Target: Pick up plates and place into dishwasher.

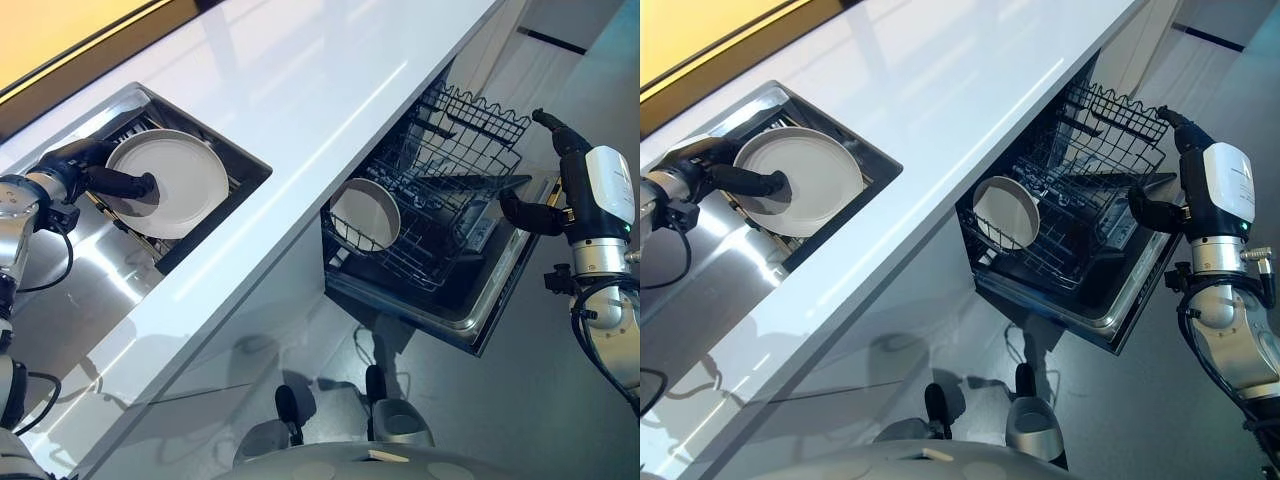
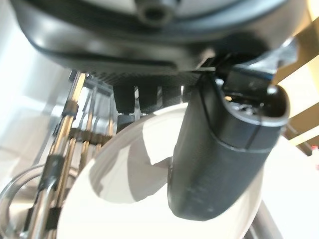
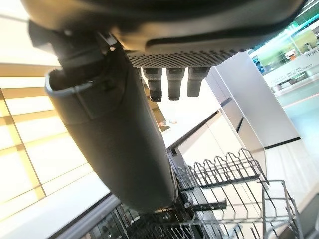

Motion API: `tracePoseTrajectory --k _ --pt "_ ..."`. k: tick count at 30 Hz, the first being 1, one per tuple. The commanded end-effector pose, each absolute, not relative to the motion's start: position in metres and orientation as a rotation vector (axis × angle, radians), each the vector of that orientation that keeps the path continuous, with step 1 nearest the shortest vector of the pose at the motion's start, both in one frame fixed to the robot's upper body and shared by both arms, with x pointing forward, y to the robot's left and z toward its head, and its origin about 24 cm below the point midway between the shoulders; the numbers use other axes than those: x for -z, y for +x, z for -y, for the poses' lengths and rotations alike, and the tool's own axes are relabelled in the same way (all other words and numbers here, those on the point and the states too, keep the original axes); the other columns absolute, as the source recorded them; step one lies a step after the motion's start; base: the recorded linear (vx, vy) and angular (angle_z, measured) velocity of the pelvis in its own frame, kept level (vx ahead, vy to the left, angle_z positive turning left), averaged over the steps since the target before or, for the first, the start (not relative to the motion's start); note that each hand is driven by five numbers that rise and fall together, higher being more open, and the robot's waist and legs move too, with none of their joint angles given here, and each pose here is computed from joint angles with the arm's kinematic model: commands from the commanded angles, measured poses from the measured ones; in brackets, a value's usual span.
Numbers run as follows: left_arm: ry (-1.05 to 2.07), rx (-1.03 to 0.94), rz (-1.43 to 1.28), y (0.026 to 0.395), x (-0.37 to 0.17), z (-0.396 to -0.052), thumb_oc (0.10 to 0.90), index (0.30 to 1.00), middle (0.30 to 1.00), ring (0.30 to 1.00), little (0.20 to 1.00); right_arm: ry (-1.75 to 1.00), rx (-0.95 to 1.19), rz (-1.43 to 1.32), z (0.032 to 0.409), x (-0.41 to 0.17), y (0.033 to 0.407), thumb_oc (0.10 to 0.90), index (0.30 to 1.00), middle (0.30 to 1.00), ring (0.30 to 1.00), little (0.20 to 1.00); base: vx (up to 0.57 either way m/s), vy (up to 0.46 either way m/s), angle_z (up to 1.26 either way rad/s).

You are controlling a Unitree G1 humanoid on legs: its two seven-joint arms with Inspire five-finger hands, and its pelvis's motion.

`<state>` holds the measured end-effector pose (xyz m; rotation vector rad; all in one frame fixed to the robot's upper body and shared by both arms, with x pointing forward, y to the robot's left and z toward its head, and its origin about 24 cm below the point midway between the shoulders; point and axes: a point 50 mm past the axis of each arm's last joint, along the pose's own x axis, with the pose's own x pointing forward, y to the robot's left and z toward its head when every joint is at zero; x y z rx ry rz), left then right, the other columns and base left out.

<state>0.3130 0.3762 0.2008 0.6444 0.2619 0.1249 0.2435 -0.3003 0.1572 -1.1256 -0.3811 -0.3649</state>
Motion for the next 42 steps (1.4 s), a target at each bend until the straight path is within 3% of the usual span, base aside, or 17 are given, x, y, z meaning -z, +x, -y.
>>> tracePoseTrajectory --k 1,9,16,21,26,29,42 --pt "0.732 -0.312 -0.031 0.302 -0.266 -0.393 0.100 0.300 0.300 0.300 0.200 -1.087 0.457 0.670 0.293 -0.209 0.242 0.800 0.900 0.900 0.900 0.900 0.00 0.000 0.00" --pt "0.832 -0.544 0.385 0.288 -0.333 -0.383 0.100 0.300 0.300 0.300 0.200 -1.000 0.398 0.686 0.289 -0.211 0.242 0.800 0.900 0.900 0.900 0.900 0.00 -0.001 0.01" --pt "1.010 -0.628 0.822 0.266 -0.385 -0.328 0.100 0.300 0.300 0.300 0.200 -0.644 0.249 0.768 0.273 -0.222 0.235 0.800 0.900 0.900 0.900 0.900 0.00 0.000 0.00" --pt "0.875 -0.460 1.060 0.253 -0.389 -0.279 0.100 0.300 0.300 0.300 0.200 -0.379 0.058 0.786 0.250 -0.227 0.237 0.800 0.900 0.900 0.900 0.900 0.00 0.000 0.00" --pt "0.513 -0.122 1.174 0.250 -0.365 -0.233 0.100 0.300 0.300 0.300 0.200 -0.161 -0.090 0.775 0.226 -0.224 0.244 0.800 0.900 0.900 0.900 0.900 0.00 0.000 0.00" --pt "0.334 -0.015 1.197 0.254 -0.352 -0.217 0.100 0.300 0.300 0.300 0.200 -0.065 -0.163 0.771 0.211 -0.223 0.249 0.800 0.900 0.900 0.900 0.900 -0.03 -0.006 -0.07" --pt "0.271 0.079 1.091 0.289 -0.298 -0.179 0.100 0.300 0.300 0.300 0.200 0.040 -0.298 0.805 0.187 -0.225 0.253 0.800 0.900 0.900 0.900 0.900 0.00 0.002 -0.08"
